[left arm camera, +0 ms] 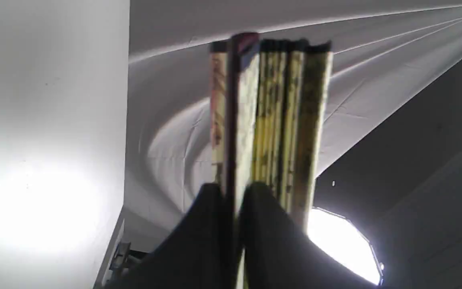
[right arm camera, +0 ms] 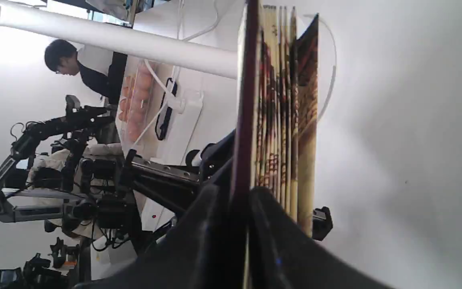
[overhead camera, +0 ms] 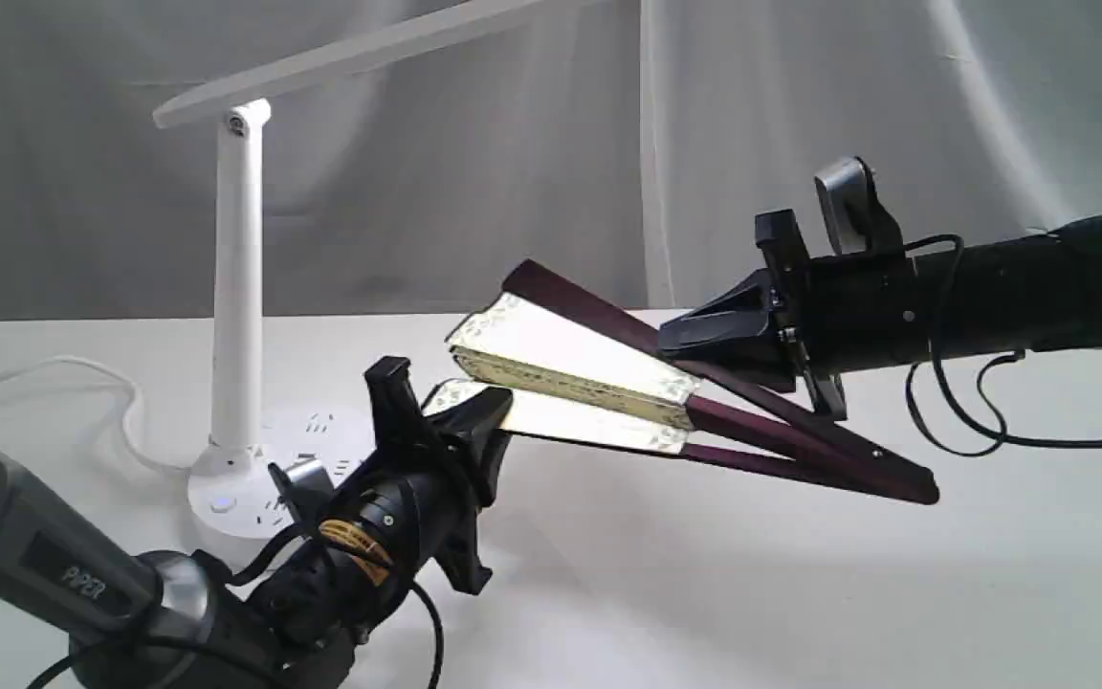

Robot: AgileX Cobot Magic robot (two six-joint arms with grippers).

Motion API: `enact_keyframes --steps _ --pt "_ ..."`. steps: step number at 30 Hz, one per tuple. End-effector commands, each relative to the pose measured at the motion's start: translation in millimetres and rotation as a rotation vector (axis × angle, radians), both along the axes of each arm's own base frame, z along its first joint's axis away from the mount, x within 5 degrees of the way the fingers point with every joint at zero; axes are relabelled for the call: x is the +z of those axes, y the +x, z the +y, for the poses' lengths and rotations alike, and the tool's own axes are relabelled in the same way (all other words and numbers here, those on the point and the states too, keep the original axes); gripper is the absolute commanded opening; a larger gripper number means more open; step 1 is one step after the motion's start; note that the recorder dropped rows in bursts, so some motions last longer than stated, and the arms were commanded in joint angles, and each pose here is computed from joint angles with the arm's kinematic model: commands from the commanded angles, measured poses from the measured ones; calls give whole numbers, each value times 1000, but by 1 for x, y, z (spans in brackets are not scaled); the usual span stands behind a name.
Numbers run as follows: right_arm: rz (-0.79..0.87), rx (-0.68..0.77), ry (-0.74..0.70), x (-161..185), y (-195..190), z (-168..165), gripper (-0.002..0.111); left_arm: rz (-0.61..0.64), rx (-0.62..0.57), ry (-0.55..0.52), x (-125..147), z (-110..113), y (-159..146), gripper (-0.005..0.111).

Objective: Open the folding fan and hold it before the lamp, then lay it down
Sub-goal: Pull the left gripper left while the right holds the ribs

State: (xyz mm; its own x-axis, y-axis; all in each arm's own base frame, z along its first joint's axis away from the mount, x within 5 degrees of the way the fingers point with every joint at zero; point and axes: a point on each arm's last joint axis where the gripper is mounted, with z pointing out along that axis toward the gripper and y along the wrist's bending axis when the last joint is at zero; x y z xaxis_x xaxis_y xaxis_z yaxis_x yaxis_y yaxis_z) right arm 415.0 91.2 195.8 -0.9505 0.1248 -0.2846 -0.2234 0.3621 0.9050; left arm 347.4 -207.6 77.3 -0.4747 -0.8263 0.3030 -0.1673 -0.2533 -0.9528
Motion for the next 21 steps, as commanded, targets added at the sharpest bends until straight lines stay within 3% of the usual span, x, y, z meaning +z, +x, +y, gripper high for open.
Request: enact_keyframes --steps 1,3,7,15,21 --pt "-3 7 32 7 -2 -2 26 8 -67 15 -1 -6 -4 0" --pt "-3 7 32 7 -2 -2 36 3 -106 25 -2 -9 -6 0" --pt "5 7 32 4 -2 -2 43 -18 -180 61 -2 -7 -6 0" --pt "62 -1 40 -19 2 -1 44 -55 -350 140 -5 10 -2 0" --pt "104 -12 54 -35 5 -1 44 -96 -433 185 -2 6 -7 0"
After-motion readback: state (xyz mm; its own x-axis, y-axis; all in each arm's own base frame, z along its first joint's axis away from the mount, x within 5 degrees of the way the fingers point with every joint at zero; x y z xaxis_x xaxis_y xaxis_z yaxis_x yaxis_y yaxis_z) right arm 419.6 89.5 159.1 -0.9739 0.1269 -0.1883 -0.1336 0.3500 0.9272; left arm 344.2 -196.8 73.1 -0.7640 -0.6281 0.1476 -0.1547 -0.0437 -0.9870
